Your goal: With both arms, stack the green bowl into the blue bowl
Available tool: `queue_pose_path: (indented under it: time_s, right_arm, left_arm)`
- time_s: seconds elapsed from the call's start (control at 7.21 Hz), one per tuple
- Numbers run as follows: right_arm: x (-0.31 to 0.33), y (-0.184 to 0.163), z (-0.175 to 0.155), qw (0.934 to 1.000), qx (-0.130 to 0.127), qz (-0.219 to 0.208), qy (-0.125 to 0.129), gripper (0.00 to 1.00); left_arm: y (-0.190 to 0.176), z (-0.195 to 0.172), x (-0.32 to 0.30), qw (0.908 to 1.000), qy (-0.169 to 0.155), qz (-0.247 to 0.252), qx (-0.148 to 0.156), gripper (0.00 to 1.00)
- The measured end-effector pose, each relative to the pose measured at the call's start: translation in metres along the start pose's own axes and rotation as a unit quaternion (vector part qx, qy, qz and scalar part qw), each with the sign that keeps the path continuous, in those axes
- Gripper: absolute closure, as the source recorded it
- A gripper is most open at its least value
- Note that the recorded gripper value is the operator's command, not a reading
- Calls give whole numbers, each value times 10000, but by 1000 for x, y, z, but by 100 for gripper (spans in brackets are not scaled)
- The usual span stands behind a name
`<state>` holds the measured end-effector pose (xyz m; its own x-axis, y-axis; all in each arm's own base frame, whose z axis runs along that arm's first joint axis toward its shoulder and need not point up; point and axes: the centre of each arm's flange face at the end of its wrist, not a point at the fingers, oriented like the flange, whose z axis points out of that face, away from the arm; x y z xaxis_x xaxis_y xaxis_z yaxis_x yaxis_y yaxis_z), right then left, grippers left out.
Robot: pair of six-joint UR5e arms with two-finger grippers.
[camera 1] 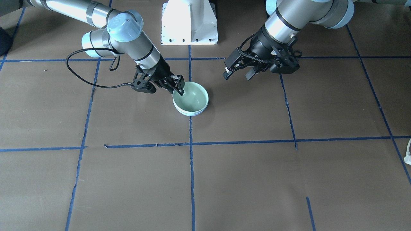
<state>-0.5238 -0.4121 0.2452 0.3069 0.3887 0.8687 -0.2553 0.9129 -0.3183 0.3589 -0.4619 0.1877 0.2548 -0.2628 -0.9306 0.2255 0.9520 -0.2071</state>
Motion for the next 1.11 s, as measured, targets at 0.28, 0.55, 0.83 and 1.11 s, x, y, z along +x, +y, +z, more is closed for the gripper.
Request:
queue_pose_path:
  time_s: [0.28, 0.55, 0.83, 1.11]
  right_arm:
    - [14, -41, -67, 9997, -148, 161, -130, 0]
    - [99, -125, -162, 9997, -147, 190, 0, 0]
    - [215, -197, -235, 9977, 94, -599, 316, 0]
    - [323, -246, -285, 9869, 432, -1377, 723, 0]
  left_arm:
    - [-4, -2, -5, 10000, -26, -5, 33, 0]
    - [-19, -9, -36, 9997, -205, 102, 117, 0]
    - [-44, -13, -106, 9921, -745, 1006, 127, 0]
    - [-84, -41, -200, 9670, -1479, 2070, 111, 0]
